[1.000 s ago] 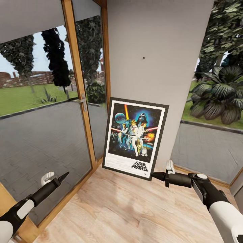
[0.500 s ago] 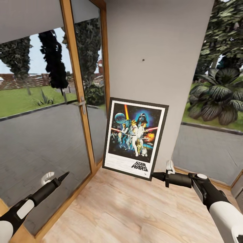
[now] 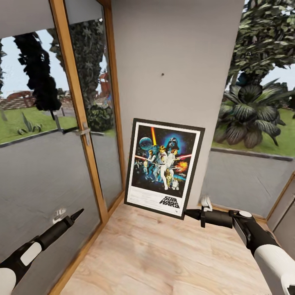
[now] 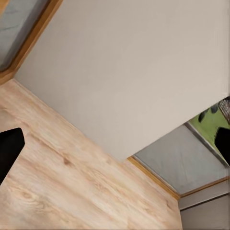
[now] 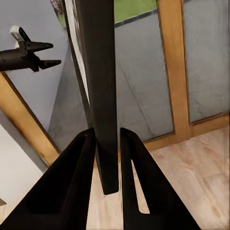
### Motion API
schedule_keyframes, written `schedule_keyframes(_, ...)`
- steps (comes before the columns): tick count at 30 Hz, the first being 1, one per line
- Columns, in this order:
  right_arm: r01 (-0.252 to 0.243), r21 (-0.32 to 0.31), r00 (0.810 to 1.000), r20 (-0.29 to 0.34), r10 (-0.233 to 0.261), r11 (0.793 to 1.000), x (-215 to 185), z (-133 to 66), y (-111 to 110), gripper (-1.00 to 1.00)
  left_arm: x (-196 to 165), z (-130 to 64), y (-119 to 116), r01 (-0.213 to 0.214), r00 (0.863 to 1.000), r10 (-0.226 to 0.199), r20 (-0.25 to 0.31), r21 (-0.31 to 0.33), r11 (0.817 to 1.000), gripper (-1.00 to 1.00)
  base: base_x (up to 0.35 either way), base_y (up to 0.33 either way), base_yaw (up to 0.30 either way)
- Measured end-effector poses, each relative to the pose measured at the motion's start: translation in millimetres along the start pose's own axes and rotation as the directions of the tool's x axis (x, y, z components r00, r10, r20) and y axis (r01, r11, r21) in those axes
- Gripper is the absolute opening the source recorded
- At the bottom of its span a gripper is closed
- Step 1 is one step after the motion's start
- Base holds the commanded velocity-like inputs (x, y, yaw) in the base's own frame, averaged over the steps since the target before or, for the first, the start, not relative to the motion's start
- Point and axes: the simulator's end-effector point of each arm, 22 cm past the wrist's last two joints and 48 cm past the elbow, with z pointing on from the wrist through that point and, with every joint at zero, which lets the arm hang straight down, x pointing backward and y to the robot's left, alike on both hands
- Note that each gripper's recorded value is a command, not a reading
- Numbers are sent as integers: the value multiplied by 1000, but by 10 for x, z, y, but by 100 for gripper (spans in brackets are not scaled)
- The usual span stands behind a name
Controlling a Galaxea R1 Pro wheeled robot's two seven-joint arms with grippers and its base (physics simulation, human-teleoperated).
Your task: Pick up the poster from the kitchen countertop and hang it on one of the wall nails in the kitchen.
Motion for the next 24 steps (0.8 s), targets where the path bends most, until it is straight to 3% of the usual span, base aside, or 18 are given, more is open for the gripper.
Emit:
schedule_keyframes(16,11,2,1000,6,-11,1000,-61,-16,21,-100,-54,-9,-50,-5,1000,5,9,8,1000,100,169,298,-273)
schedule_keyframes(24,16,2,1000,8,-16,1000,-95,-22,31,-100,-82,-14,-74,-6,1000,6,14,12,1000,100,27,62,-273)
